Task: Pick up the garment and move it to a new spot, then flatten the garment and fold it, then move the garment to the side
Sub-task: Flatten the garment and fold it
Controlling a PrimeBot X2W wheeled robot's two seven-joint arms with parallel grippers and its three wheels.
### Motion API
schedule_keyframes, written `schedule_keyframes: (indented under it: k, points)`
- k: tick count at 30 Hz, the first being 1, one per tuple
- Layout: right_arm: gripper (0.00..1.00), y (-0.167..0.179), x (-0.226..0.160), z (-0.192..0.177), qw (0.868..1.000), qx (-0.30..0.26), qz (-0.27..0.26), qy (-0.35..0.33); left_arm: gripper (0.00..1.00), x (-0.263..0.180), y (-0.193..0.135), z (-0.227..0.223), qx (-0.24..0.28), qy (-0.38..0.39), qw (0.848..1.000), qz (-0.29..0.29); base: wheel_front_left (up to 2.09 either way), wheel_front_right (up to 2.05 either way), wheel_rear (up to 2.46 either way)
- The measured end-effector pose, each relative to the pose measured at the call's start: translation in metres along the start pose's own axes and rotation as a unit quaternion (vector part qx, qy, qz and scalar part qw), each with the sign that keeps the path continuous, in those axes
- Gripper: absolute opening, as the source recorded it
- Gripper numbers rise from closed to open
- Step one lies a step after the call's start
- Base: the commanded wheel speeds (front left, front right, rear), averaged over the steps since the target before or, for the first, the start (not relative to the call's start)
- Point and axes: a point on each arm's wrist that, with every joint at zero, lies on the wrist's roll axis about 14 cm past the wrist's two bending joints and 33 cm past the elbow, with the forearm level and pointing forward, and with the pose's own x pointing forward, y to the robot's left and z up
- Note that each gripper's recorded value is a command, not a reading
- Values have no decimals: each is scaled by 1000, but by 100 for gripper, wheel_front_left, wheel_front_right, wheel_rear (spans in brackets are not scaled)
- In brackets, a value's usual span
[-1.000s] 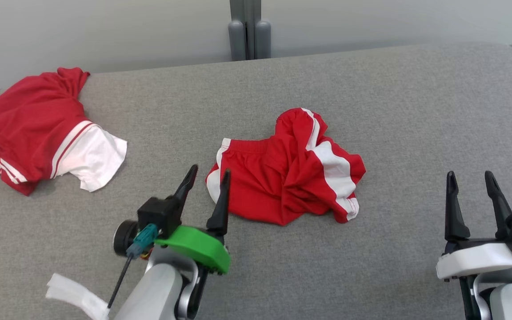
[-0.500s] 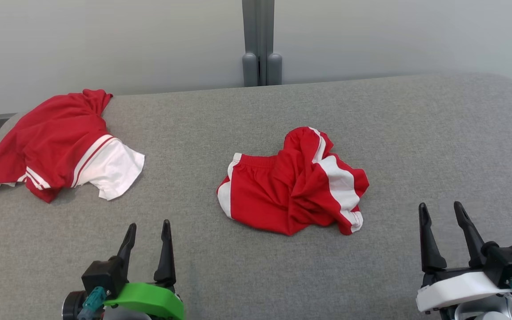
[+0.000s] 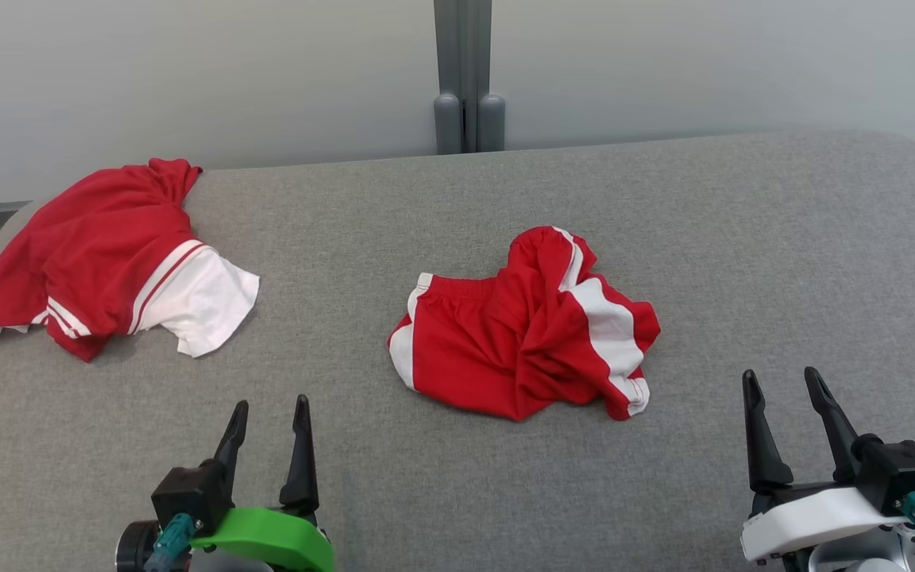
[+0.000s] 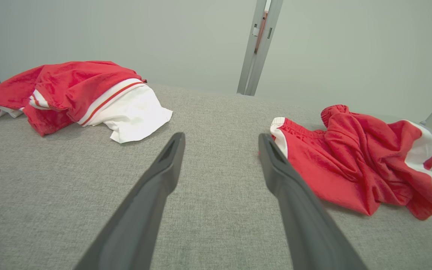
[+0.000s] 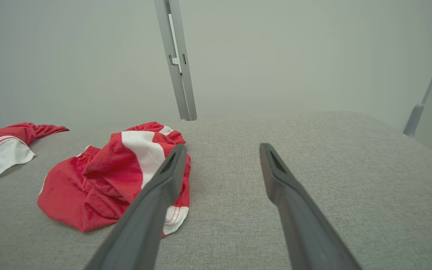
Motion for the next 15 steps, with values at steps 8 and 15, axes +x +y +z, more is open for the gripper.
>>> schedule_keyframes:
  k: [8,15]
  points:
    - [100,0,0,-2,1000,-1,1,4,100,-2,1,-5,-1,8,1000,2,0,0,0]
    - [100,10,13,-2,1000,-10,17,3,100,-3,3,-6,-2,10,1000,6,0,0,0]
